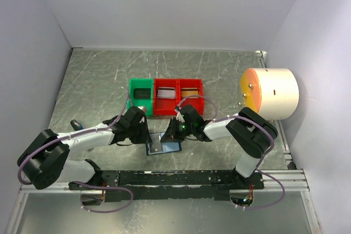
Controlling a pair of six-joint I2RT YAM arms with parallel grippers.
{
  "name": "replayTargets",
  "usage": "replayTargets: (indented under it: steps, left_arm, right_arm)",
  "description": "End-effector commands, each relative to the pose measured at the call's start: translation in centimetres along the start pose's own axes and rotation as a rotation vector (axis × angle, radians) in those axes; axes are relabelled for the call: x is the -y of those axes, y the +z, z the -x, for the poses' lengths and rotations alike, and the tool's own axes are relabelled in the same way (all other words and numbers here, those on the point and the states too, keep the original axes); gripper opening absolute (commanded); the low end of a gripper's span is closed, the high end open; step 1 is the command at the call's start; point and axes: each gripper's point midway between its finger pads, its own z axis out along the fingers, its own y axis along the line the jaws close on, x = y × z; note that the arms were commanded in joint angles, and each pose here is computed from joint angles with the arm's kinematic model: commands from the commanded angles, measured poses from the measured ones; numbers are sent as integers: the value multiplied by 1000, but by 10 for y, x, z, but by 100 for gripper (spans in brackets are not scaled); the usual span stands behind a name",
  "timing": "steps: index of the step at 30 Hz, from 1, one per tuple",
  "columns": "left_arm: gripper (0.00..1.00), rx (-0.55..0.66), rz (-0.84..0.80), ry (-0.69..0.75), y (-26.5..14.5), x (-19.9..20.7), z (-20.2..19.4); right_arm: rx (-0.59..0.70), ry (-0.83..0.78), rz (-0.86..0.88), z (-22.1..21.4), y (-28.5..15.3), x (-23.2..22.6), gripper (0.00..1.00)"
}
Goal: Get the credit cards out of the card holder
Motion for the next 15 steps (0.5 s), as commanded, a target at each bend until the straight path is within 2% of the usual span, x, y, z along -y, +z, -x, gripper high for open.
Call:
replayTargets:
  steps: [1,10,13,15]
  left_arm:
    - [30,-13,-34,5,6,8,-2]
    - [22,-30,-10,19,9,4,-8]
    - [20,-31,-18,22,10,5,-9]
    - [19,-30,-11,22,10,4,-9]
  right_arm:
    - [-3,2,11,2,3,-1,16]
    - [-22,16,76,-1,6,-10,19]
    - [-18,3,84,0,5,-13,15]
    - [-11,-11,89,2,3,-16,8]
